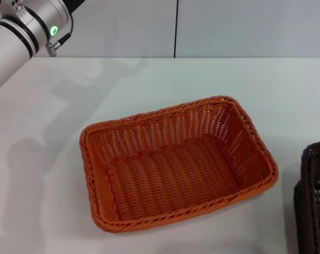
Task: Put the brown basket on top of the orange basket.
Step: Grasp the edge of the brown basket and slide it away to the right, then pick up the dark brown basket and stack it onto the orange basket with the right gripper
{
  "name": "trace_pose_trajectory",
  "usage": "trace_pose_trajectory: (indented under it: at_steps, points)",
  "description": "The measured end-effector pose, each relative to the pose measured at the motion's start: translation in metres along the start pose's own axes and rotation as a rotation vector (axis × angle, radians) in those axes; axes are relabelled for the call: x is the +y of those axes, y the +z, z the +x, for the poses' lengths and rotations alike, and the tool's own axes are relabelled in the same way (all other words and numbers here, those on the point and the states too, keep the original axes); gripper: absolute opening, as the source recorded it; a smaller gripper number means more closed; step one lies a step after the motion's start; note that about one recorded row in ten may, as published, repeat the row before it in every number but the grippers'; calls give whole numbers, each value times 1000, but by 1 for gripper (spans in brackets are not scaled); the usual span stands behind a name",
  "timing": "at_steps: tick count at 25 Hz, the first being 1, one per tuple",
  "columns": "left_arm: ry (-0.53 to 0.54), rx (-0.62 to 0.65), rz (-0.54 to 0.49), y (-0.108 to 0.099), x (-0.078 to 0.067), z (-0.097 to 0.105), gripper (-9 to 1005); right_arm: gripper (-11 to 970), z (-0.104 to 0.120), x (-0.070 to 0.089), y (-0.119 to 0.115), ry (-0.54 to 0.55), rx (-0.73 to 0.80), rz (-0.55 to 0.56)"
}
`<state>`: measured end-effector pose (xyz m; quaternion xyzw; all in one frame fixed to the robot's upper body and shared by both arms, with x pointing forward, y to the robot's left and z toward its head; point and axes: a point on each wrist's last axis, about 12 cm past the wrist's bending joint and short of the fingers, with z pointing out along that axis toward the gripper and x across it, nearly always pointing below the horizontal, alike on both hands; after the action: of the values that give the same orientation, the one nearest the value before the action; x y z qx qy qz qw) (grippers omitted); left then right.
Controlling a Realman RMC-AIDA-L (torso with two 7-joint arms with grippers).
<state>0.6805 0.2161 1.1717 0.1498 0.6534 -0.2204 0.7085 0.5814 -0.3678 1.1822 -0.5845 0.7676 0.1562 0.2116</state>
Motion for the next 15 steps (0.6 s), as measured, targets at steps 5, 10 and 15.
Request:
trace_pose_trajectory:
  at_steps: [5, 10, 15]
  points:
    - [-2, -3, -4, 0, 1, 0, 851, 195, 5, 4, -7, 32, -12, -14]
    - [8, -4, -6, 0, 2, -1, 851, 167, 9, 7, -13, 36, -107, 18]
    - [4, -13, -18, -1, 4, -2, 851, 160, 17, 16, -18, 25, -189, 33]
